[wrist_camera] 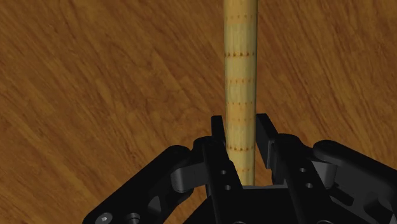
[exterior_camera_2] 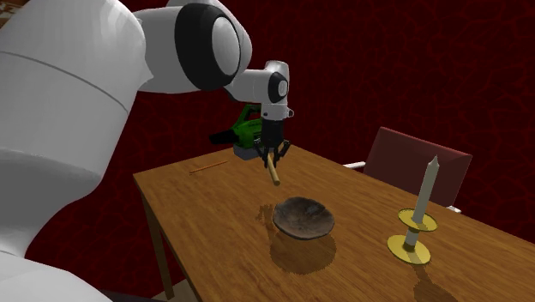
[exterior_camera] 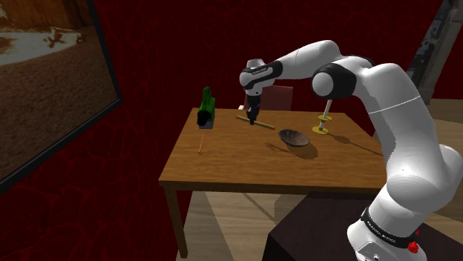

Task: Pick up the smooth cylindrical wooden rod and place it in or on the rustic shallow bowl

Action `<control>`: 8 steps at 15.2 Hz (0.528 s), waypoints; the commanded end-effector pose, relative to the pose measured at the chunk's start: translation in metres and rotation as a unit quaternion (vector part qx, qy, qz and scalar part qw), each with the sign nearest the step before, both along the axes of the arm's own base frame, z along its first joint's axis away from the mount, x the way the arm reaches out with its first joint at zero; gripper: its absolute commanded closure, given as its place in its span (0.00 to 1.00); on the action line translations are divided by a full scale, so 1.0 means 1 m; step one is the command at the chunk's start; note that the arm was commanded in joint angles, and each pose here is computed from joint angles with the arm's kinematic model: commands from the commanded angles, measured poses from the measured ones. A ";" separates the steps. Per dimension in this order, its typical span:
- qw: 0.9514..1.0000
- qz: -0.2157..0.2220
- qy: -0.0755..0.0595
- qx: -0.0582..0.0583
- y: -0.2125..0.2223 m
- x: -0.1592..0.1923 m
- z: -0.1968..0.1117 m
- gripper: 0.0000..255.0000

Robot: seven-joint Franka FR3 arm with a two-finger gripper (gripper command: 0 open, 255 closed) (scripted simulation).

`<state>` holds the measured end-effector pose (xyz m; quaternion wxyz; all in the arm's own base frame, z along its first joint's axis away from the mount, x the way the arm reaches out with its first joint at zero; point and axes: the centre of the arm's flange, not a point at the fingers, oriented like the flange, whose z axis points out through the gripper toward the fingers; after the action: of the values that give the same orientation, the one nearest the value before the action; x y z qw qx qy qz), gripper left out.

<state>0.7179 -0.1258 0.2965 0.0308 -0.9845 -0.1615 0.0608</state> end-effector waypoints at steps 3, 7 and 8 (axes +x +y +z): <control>1.000 0.000 0.000 0.000 0.001 0.000 0.020 1.00; 1.000 0.000 0.000 0.000 0.001 0.000 0.036 1.00; 1.000 0.000 0.000 0.000 -0.006 -0.011 0.037 1.00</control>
<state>0.7125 -0.1284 0.3314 0.0308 -0.9845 -0.1617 0.0608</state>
